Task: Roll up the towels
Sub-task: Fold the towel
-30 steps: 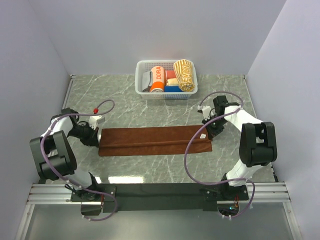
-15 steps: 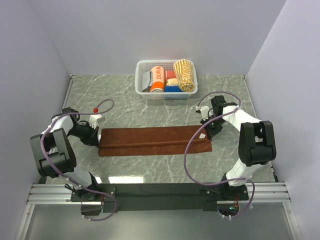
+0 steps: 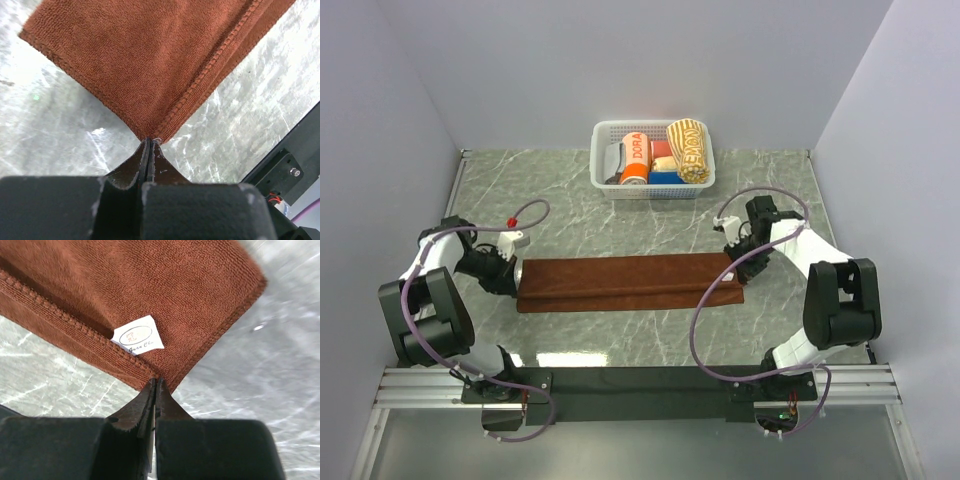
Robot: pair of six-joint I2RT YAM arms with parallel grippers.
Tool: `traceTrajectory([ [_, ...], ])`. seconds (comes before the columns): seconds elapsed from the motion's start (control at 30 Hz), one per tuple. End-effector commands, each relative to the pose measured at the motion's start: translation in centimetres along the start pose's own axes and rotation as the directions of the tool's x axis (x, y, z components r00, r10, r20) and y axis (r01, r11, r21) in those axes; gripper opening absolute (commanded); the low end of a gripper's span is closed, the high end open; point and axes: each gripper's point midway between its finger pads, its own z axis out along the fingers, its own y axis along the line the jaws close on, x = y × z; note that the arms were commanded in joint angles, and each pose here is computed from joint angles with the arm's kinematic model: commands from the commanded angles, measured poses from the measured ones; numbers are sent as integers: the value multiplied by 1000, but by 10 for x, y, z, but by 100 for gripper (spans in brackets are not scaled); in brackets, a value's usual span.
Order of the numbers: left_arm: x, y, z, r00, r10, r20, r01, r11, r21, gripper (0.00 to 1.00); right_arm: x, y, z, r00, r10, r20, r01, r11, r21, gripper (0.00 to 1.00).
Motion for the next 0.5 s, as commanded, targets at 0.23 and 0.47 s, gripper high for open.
traceTrajectory([
  [0.23, 17, 2, 12, 999, -2, -38, 2, 1000, 13, 1, 9, 3, 16, 999, -12, -37, 12, 1000, -10, 0],
  [0.47, 13, 2, 8, 1000, 4, -31, -4, 1000, 16, 1, 8, 1, 10, 999, -19, -30, 20, 1000, 5, 0],
])
